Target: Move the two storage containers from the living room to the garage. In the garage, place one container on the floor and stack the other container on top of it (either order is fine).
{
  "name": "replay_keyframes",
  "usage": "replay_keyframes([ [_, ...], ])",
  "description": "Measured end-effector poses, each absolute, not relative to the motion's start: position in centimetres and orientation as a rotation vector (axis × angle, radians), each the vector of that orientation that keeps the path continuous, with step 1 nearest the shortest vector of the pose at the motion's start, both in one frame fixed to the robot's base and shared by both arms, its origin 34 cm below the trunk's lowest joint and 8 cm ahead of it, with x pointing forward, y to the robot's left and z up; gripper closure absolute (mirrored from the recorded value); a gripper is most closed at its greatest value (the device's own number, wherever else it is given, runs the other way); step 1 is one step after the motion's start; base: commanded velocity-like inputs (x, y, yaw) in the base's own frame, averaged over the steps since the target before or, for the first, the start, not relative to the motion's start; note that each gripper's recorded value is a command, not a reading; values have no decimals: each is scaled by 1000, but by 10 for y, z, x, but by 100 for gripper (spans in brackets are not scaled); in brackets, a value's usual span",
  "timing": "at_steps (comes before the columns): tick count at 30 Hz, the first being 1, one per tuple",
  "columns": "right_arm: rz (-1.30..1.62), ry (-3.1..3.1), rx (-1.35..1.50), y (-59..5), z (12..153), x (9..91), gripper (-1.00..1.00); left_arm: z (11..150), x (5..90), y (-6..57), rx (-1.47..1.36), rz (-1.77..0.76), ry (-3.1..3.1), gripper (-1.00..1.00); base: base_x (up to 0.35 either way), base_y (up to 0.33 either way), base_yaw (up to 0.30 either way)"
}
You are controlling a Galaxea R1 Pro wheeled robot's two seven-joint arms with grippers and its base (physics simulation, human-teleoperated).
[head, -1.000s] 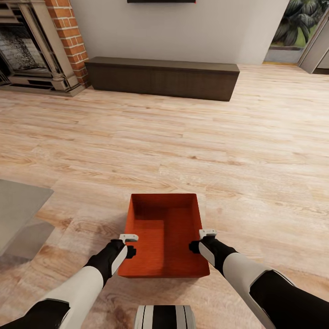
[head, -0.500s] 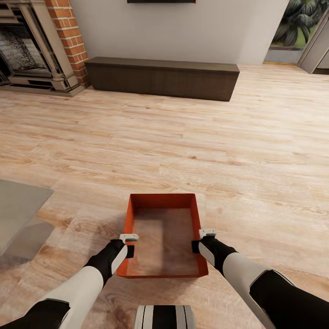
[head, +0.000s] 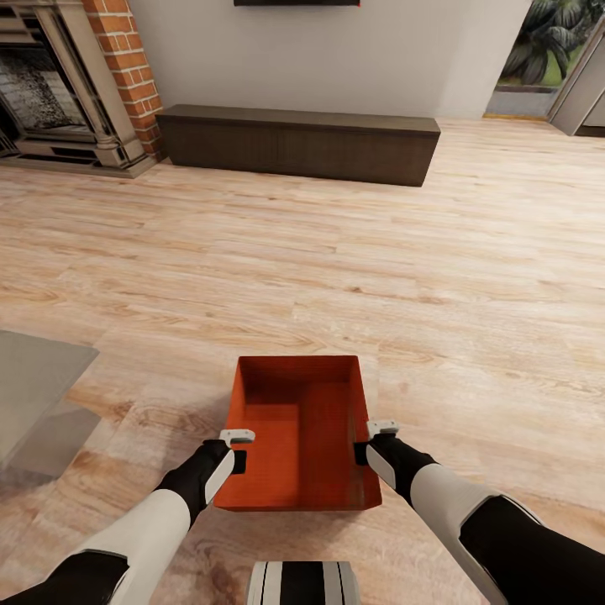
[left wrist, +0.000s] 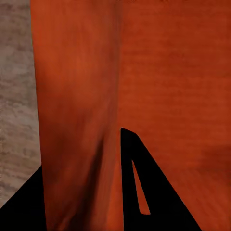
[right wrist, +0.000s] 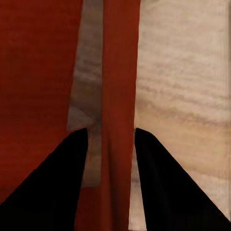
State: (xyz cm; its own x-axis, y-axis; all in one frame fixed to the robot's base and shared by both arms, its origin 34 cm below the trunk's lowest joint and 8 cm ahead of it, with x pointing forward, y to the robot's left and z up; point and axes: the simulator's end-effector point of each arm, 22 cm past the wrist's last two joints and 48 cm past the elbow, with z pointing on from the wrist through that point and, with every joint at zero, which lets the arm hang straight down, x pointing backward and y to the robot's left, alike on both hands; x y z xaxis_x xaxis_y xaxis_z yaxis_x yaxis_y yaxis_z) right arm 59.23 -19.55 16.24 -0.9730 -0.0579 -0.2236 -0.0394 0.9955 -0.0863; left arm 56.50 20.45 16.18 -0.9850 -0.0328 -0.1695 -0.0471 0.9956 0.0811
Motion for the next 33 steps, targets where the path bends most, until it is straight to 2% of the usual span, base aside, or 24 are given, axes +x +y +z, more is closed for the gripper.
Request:
replay_keyframes([
  [33,-89,2879,-25,-192,231,615,100,235,595,208,-13,150,2936,100,0,0,0],
])
